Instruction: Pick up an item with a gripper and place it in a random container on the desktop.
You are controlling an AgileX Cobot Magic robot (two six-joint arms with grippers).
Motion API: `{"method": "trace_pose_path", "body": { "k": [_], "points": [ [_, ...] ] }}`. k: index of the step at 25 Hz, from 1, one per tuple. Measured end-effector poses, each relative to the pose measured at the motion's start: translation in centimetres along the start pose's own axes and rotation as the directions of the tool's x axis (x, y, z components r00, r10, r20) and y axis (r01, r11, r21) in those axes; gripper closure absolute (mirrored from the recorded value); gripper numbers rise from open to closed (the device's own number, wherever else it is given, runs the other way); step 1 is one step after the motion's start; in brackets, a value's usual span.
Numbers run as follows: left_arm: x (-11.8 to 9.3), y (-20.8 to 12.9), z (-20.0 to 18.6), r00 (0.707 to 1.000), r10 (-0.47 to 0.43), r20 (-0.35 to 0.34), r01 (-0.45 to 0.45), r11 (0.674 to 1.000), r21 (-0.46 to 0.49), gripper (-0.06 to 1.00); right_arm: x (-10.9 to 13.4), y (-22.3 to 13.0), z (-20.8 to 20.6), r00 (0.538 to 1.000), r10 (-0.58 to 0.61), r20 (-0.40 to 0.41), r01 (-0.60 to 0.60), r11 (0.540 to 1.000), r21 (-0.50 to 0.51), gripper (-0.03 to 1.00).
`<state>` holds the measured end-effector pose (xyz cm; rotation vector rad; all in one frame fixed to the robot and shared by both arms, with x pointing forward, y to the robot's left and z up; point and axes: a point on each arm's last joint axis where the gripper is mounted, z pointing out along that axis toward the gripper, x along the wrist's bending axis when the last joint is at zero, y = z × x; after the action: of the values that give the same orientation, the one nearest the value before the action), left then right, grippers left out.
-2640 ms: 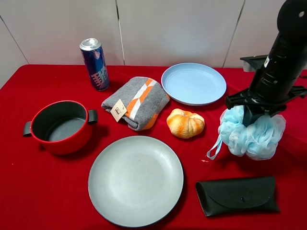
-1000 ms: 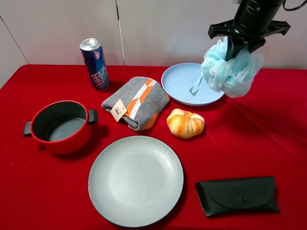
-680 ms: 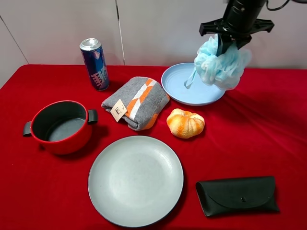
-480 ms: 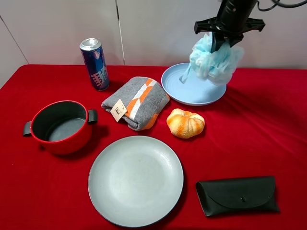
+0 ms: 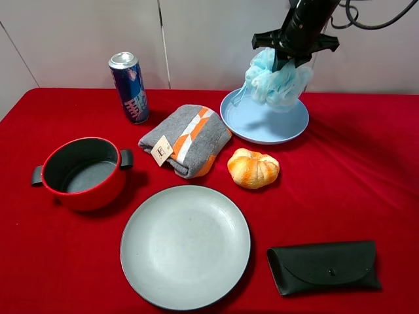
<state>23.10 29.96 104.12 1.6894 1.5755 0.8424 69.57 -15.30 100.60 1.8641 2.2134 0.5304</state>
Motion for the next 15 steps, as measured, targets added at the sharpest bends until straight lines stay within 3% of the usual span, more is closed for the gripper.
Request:
{"method": "trace_pose_path", "body": {
  "k": [15],
  "points": [
    [0.0,0.0,0.0,1.0,0.0,0.0,0.0,1.0,0.0,-0.03,0.3,-0.2,2.4,0.999,0.035,-0.041,-0.034,0.999,0.014,0.82]
  ]
}}
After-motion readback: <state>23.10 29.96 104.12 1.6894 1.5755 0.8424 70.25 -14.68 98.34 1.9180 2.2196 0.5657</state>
